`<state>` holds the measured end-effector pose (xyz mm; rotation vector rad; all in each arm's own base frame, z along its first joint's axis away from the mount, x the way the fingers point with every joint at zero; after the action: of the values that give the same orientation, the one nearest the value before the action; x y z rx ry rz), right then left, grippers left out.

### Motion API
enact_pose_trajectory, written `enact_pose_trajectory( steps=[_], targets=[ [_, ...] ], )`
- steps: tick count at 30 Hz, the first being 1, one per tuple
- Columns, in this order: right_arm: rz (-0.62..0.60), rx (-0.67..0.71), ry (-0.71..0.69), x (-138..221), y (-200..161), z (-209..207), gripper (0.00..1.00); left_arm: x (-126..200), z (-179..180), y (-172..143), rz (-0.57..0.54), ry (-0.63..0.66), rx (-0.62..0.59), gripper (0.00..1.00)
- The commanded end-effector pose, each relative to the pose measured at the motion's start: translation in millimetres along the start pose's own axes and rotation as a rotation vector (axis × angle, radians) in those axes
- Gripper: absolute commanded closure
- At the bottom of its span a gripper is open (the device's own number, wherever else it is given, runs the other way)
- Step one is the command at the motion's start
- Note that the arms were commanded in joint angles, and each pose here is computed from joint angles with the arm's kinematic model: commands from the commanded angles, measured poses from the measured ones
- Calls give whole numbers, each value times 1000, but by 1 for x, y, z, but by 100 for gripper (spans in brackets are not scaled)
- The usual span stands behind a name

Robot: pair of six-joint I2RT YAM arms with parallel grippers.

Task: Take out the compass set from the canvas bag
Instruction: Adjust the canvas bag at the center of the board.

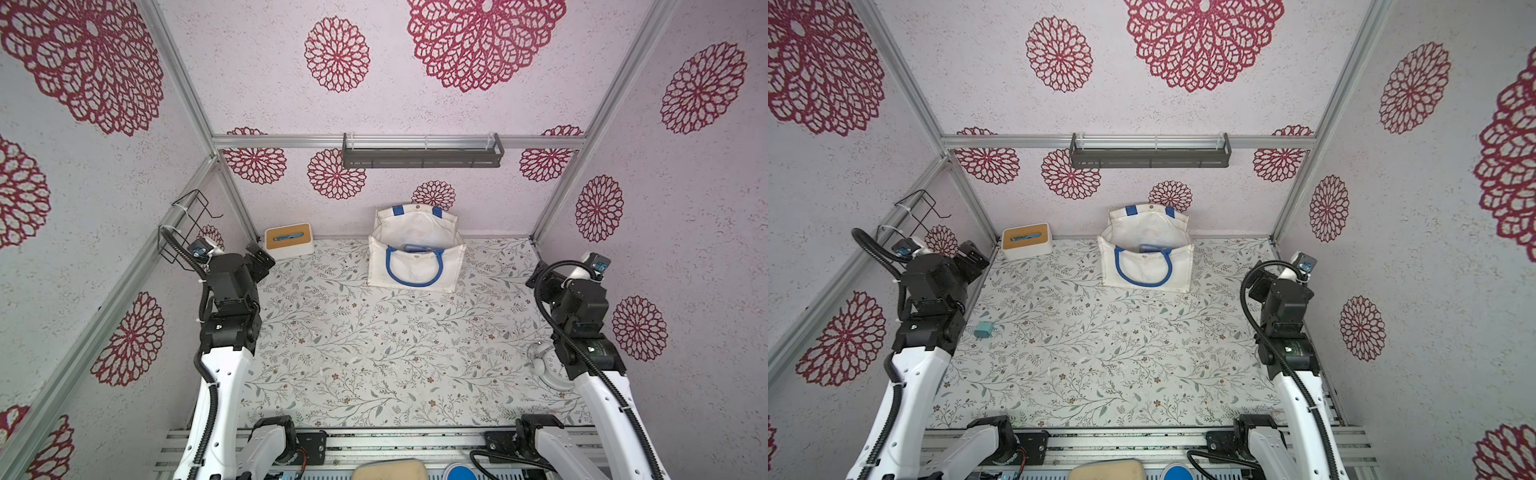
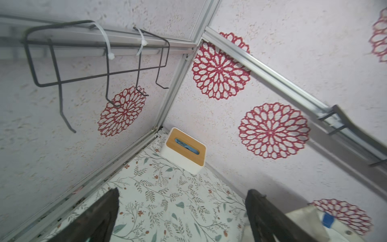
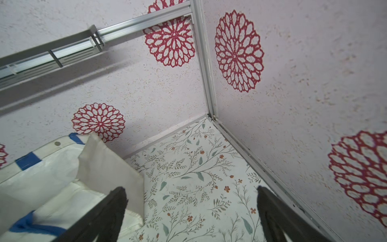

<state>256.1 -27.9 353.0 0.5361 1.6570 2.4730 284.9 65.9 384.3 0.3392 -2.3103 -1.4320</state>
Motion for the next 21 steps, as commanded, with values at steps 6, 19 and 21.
enact_pose_trajectory(
  steps=[6,19,21],
  targets=[
    [610,-10,23,0,1,40,1,1,-21,-1,200,-114,198,3],
    [601,-333,49,-33,-9,37,1,-37,-24,13,227,-208,503,2],
    [602,-332,88,-42,-6,46,1,-35,-33,18,211,-207,415,3]
  ],
)
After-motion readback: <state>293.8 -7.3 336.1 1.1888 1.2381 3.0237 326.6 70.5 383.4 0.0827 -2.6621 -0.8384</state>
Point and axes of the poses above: each gripper's point midway between its finger pads, its own x axis back along the fingers, its own z axis along the line the jaws close on, y = z × x, the point moved 6 cm from there along x, back along the fingers, and after that the axes turned 4 degrees about -x, right-handed, at the moved point
